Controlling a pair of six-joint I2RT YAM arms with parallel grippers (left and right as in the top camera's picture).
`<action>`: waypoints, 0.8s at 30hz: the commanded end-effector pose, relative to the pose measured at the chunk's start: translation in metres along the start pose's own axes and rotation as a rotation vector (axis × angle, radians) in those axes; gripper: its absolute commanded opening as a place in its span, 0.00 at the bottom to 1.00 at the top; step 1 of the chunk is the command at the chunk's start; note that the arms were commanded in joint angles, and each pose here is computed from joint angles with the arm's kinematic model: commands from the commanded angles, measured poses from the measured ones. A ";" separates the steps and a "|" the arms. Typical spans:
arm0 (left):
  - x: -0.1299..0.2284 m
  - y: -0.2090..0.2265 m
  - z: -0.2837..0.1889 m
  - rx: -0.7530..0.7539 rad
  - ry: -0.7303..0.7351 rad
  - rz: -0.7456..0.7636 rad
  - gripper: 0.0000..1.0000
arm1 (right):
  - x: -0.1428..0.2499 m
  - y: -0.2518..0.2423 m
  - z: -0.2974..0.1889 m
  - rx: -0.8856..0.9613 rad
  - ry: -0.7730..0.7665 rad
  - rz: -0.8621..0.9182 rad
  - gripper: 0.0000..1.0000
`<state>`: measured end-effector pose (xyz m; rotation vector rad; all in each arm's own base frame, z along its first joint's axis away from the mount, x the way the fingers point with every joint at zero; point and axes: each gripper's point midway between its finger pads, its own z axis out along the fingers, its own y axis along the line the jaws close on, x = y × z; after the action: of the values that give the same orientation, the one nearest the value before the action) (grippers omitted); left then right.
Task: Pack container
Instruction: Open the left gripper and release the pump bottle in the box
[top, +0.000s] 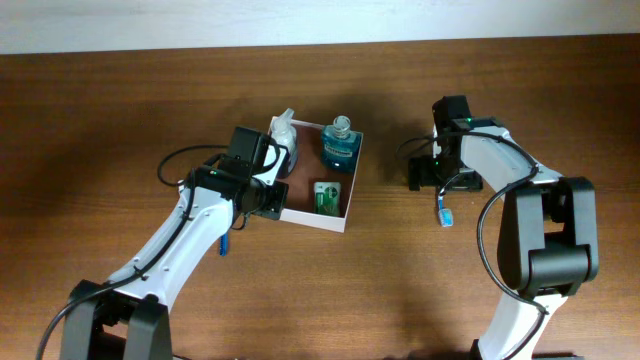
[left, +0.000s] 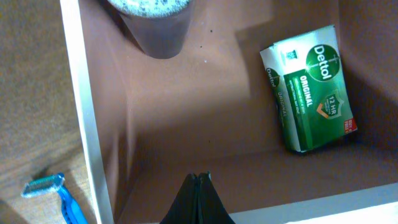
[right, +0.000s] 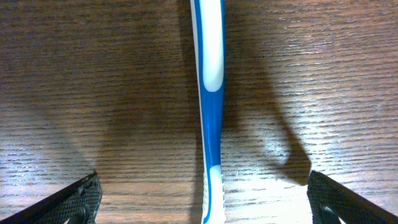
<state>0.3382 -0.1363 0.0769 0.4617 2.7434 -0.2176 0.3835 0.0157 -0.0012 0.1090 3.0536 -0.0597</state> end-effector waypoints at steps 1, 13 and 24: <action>0.012 -0.001 0.004 0.006 0.044 -0.044 0.00 | 0.020 -0.006 0.021 0.041 0.075 -0.008 0.99; 0.015 -0.031 0.005 0.068 0.056 -0.026 0.01 | 0.020 -0.006 0.021 0.041 0.075 -0.008 0.99; 0.021 -0.043 0.002 0.077 0.077 -0.011 0.01 | 0.020 -0.006 0.021 0.041 0.075 -0.008 0.99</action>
<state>0.3156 -0.1691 0.0747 0.4915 2.7832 -0.2912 0.3835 0.0157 -0.0012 0.1090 3.0536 -0.0597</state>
